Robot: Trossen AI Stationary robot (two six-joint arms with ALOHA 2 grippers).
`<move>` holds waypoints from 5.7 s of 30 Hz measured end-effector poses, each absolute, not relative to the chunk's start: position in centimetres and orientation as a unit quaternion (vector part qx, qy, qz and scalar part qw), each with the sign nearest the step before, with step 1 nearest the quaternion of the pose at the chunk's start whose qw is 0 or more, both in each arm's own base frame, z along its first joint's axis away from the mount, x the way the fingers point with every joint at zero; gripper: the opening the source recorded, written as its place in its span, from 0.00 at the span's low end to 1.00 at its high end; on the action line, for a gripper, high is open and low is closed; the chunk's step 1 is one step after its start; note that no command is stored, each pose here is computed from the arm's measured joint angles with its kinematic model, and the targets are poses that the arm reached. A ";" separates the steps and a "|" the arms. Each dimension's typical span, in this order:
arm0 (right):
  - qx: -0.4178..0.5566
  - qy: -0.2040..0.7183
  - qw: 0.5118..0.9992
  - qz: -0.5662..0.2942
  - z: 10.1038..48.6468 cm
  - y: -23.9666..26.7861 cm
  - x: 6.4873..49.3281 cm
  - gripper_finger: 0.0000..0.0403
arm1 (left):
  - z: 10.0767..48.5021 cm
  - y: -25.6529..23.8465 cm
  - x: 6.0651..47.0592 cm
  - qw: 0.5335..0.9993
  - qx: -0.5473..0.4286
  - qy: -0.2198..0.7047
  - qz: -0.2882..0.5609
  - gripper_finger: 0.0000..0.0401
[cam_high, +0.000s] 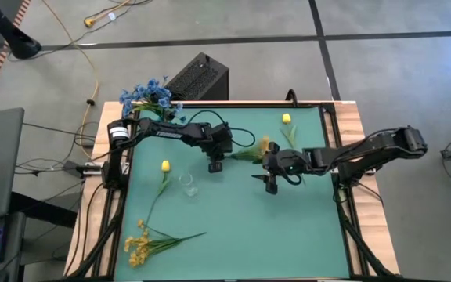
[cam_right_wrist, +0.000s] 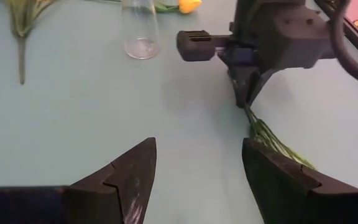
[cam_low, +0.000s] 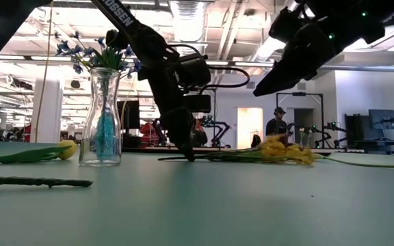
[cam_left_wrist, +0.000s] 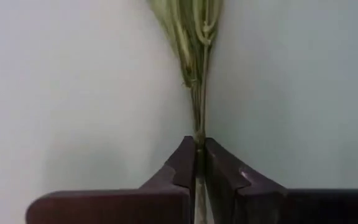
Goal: Sort flowers into vase by color
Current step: Put the top yellow flowers into the transparent vase, then put the yellow flowers into the transparent vase
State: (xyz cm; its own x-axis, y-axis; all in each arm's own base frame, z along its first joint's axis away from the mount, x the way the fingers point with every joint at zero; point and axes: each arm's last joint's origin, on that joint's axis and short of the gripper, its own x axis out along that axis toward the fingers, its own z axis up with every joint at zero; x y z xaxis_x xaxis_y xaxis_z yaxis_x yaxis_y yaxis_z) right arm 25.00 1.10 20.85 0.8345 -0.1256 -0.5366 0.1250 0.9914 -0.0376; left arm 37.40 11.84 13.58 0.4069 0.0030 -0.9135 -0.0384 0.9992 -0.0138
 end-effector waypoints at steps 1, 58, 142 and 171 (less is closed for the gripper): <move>-0.001 0.279 0.958 -0.062 20.9 1.3 25.0 0.66 | 13.7 11.8 37.4 0.839 -0.019 0.543 0.015 0.02; 0.028 0.181 0.980 0.070 22.3 8.7 24.9 0.66 | 19.4 -2.5 17.5 0.997 -0.017 -0.082 -0.005 0.00; 0.060 0.183 0.980 0.053 22.1 8.1 25.3 0.66 | 29.1 -4.5 17.7 0.889 -0.164 0.426 0.036 0.24; 0.077 0.135 0.980 0.127 21.5 15.2 23.9 0.66 | 18.1 -19.1 22.1 0.815 -0.158 0.556 -0.049 0.41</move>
